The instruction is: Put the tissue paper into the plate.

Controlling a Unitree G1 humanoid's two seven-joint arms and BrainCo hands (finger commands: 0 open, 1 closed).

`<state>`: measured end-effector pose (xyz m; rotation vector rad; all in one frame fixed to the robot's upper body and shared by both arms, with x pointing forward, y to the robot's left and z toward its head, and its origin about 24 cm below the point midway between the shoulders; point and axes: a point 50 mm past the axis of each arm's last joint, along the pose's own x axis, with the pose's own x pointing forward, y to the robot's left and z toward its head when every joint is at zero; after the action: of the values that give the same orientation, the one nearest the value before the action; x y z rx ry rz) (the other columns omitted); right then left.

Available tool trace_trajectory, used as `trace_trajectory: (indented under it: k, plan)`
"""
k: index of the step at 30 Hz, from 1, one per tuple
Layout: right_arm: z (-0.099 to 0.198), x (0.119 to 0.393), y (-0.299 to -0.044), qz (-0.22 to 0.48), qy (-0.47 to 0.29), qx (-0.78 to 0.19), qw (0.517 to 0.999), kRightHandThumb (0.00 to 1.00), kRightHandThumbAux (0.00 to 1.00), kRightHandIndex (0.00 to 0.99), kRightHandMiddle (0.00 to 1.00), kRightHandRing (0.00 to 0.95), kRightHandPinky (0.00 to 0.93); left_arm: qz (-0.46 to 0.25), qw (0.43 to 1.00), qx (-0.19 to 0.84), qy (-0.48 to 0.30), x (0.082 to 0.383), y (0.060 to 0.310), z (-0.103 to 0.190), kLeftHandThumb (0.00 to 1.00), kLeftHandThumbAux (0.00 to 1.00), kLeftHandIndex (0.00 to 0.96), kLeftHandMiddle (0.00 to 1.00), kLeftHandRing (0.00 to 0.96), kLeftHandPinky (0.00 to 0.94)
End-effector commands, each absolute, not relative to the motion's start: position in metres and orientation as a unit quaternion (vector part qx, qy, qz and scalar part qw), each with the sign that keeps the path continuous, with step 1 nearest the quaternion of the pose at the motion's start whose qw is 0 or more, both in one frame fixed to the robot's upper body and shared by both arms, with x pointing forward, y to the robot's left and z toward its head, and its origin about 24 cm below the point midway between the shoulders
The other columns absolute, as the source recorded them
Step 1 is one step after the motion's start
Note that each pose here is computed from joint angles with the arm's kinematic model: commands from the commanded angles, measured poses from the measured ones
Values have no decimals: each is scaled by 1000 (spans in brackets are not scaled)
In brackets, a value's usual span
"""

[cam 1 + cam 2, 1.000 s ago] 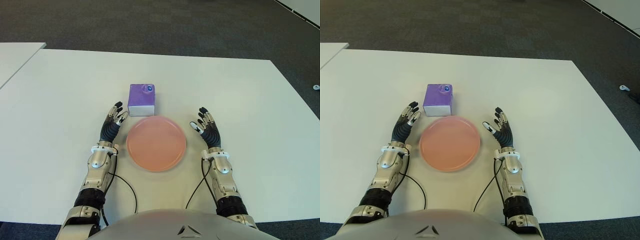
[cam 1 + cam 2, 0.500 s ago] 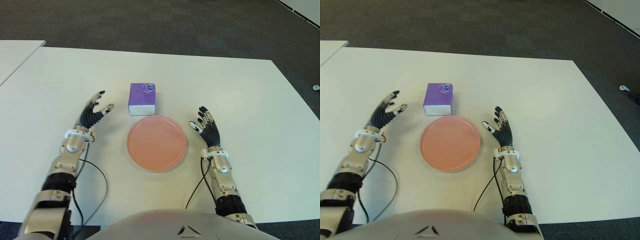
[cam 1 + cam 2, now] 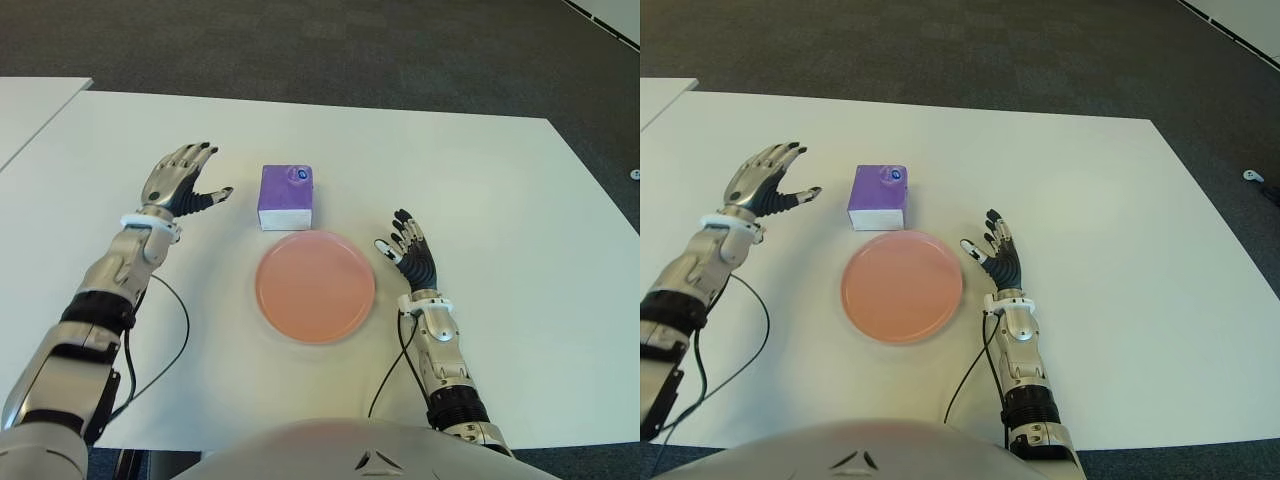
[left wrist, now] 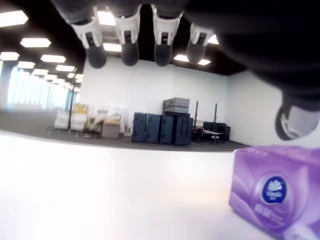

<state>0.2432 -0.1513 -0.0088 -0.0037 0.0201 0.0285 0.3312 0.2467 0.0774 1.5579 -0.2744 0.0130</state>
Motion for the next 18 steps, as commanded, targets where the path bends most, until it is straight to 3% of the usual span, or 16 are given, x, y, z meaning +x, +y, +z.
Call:
trace_trajectory:
  k: [1, 11, 18]
  plan:
    - [-59, 209, -153, 4, 155, 3, 988, 45, 646, 0, 0, 0, 0, -11, 653, 747, -127, 335, 247, 69, 136, 357, 0, 0, 0, 0]
    - [-59, 207, -153, 8, 157, 0, 988, 56, 635, 0, 0, 0, 0, -48, 615, 773, -149, 339, 235, 64, 86, 351, 0, 0, 0, 0]
    - [-59, 207, -153, 11, 152, 0, 988, 64, 612, 0, 0, 0, 0, -114, 602, 774, -161, 337, 221, 58, 50, 330, 0, 0, 0, 0]
